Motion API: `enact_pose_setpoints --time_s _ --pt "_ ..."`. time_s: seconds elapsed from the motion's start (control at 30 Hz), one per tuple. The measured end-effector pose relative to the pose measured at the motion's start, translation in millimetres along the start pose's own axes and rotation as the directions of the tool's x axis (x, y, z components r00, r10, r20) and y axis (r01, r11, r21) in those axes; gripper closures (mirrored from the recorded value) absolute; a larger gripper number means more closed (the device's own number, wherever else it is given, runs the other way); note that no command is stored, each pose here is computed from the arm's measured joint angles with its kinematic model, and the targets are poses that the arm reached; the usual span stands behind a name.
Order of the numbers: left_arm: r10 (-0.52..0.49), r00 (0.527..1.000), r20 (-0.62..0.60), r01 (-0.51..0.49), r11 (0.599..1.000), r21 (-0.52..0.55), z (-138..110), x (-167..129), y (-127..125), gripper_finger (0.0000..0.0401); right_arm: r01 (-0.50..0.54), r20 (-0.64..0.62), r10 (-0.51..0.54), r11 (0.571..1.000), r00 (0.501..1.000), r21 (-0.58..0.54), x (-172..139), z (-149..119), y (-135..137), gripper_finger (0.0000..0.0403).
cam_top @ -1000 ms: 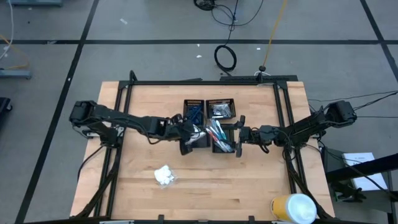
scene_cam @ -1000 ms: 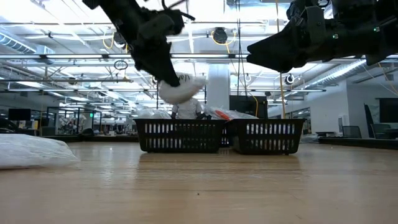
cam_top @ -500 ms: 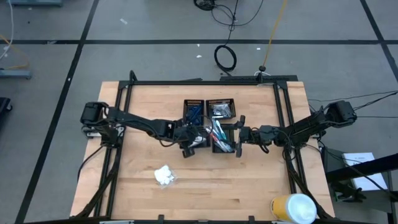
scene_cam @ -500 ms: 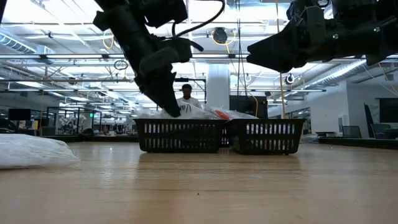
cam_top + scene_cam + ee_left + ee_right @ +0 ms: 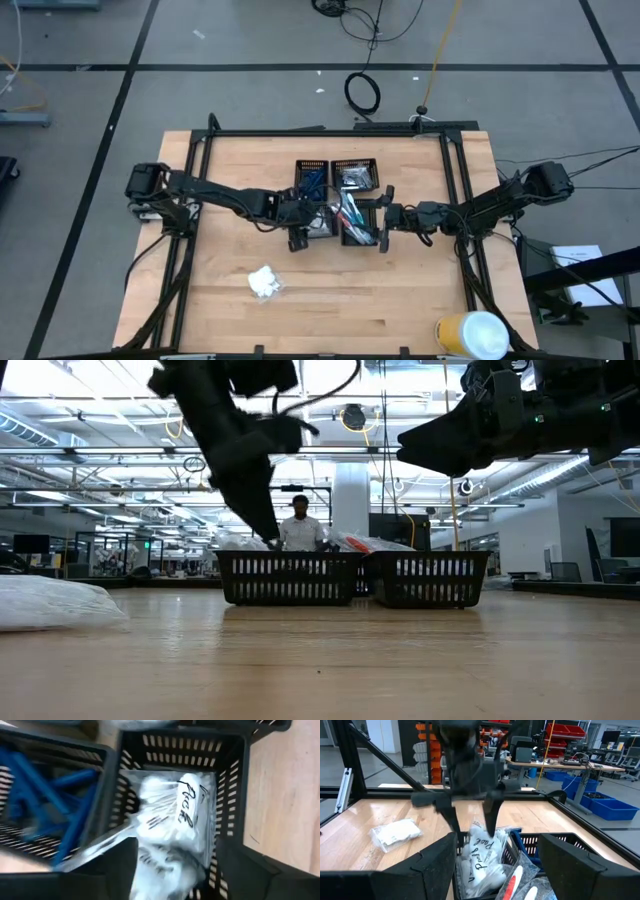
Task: Pick & Place Travel size toiletries
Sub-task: Put the white cotton pack into the bottom left black bin
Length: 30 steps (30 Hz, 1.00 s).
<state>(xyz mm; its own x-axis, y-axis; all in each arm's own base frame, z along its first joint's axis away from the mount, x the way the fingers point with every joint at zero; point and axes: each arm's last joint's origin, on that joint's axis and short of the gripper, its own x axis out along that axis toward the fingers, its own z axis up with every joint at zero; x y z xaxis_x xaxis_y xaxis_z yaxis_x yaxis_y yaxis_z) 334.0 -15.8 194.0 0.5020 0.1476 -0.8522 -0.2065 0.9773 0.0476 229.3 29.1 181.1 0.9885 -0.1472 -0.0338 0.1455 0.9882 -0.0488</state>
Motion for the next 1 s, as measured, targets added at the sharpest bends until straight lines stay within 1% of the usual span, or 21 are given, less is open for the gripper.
enact_pose_setpoints --time_s 0.1,0.2,0.23,0.3,0.4,0.53,0.63,0.7,0.8,1.0 --pt "0.018 0.999 -0.049 -0.019 1.000 -0.020 6.3 -25.0 0.3 0.0116 0.000 0.000 0.000 1.000 1.000 0.000 0.0 0.0 0.0 0.0140" --pt "0.028 0.990 -0.141 -0.040 0.996 -0.079 7.4 -52.2 -6.2 0.0101 0.000 0.000 0.000 1.000 1.000 0.000 0.0 0.0 0.0 0.0140" --pt "0.027 0.985 -0.168 -0.044 0.994 -0.101 6.5 -60.5 -10.6 0.0099 0.000 0.000 0.000 1.000 1.000 0.000 0.0 0.0 0.0 0.0140" --pt "-0.008 0.973 -0.230 -0.027 0.989 -0.148 2.1 -76.0 -22.4 0.0096 0.000 0.000 0.000 1.000 1.000 0.000 0.0 0.0 0.0 0.0140" --pt "-0.065 0.946 -0.318 0.001 0.980 -0.198 -11.8 -86.7 -46.4 0.0098 0.000 0.001 0.000 1.000 1.000 0.000 0.0 0.1 0.0 0.0140" --pt "-0.109 0.926 -0.360 0.013 0.966 -0.259 -37.8 -87.8 -81.3 0.0107 0.000 0.001 0.000 1.000 1.000 0.000 0.0 0.1 0.0 0.0140" --pt "-0.101 0.912 -0.398 -0.029 0.951 -0.308 -60.3 -88.3 -100.5 0.0116 -0.002 0.003 0.002 1.000 1.000 0.001 0.0 0.2 0.1 0.0140" --pt "-0.081 0.914 -0.398 -0.064 0.938 -0.340 -72.5 -87.1 -108.7 0.0123 -0.002 0.005 0.002 1.000 1.000 0.002 0.0 0.5 0.0 0.0140" --pt "-0.045 0.917 -0.396 -0.112 0.925 -0.364 -90.9 -80.6 -115.9 0.0134 -0.002 0.010 0.002 1.000 1.000 0.003 0.0 1.0 0.0 0.0140" --pt "-0.064 0.925 -0.376 -0.107 0.903 -0.417 -111.6 -59.5 -114.4 0.0152 -0.003 0.009 0.003 1.000 1.000 0.003 0.0 0.9 0.1 0.0140"
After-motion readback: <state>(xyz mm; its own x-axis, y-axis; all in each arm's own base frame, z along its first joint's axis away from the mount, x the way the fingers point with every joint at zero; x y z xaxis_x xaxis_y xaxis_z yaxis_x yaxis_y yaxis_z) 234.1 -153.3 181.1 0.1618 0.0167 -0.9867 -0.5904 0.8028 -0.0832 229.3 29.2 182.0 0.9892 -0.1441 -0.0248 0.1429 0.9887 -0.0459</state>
